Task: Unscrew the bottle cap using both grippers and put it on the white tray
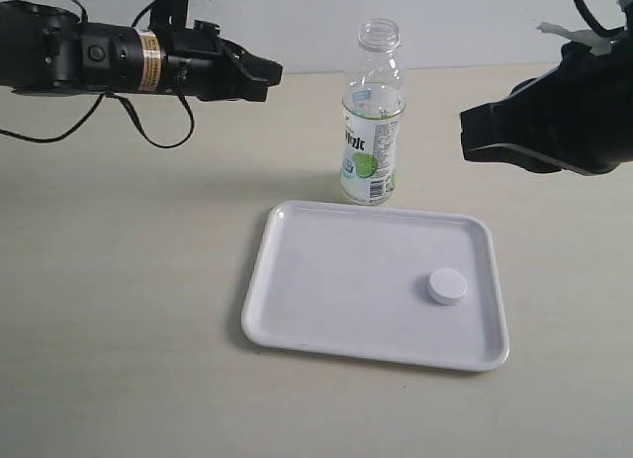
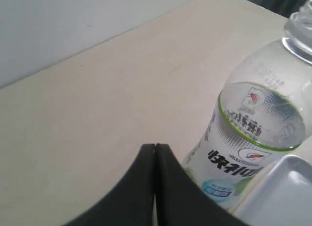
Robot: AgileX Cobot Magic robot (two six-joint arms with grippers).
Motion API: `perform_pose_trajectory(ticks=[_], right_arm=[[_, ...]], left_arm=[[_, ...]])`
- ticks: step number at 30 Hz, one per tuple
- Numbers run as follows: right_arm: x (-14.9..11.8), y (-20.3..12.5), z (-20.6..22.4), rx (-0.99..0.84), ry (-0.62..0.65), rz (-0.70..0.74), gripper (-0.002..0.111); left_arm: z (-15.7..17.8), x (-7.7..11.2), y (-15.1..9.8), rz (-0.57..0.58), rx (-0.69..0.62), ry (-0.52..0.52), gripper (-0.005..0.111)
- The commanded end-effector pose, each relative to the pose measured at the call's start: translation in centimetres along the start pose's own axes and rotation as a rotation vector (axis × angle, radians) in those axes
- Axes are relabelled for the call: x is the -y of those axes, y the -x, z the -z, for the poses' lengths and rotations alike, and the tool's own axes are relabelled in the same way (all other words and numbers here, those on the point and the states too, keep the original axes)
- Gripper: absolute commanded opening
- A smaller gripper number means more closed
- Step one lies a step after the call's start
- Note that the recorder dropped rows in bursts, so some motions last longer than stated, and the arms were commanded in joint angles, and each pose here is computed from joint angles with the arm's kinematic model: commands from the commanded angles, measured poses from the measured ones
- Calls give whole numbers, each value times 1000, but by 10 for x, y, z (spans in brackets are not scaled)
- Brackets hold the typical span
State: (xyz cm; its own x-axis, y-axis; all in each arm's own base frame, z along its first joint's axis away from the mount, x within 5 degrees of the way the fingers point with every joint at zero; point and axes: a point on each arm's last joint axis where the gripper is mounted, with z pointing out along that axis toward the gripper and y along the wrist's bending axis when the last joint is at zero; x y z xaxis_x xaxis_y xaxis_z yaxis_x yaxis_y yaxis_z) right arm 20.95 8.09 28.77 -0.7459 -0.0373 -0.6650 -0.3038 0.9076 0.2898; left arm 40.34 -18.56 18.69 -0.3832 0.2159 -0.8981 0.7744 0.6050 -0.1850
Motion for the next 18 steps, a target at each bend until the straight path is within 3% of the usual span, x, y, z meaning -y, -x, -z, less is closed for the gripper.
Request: perform_pose_trajectory(ticks=[1,10,18], right_arm=[[0,0,2,9,1,-2,0],[0,0,2,9,1,-2,0],[0,2,2,32,-4,-2,0]], left_arm=[[25,4,11,42,55,117,0],[89,22,18,100,121,381,0],[141,60,5,63,286,375,0]])
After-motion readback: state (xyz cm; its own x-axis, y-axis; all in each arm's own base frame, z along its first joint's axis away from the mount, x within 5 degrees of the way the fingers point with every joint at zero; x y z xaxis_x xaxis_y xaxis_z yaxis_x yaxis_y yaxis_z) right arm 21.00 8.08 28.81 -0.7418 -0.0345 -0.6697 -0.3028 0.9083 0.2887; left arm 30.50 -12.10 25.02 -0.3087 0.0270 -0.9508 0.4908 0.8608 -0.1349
